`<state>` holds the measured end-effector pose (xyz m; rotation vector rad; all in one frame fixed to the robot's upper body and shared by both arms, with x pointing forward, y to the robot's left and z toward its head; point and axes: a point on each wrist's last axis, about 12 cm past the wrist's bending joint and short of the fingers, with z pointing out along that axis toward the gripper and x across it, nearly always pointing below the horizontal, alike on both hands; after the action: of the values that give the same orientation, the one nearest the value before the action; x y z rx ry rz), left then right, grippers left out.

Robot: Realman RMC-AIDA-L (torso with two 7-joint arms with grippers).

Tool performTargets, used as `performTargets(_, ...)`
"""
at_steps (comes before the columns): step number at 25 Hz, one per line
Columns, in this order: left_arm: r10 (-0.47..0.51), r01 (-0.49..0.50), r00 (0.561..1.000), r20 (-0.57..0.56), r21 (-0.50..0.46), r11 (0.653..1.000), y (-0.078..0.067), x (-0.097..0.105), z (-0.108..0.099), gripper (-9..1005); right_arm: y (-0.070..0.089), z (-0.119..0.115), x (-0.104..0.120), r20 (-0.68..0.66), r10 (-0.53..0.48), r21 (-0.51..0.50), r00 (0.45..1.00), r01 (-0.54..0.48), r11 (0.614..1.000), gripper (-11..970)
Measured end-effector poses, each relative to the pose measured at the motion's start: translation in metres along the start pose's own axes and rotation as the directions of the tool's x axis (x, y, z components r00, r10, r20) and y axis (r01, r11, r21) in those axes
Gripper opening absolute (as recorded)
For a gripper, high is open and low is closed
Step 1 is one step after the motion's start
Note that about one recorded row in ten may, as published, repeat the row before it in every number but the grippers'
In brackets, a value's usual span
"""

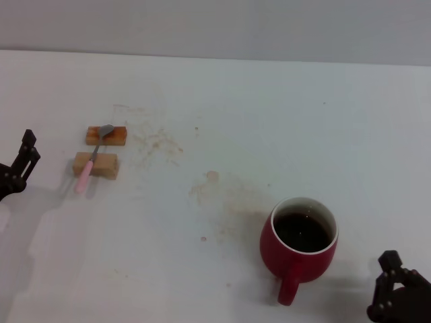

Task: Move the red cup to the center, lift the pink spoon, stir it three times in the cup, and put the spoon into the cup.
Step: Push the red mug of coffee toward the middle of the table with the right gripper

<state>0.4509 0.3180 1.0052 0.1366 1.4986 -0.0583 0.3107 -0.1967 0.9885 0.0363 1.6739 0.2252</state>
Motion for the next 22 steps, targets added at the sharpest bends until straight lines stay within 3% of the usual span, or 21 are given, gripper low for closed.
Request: performTargets(22, 0.002, -0.002, 1.000, 0.003, -0.006, 1.000, 0.001, 0.000, 0.000, 813, 0.013, 0.021, 0.005, -0.068, 0.034, -0.154, 0.997, -0.044, 0.987, 1)
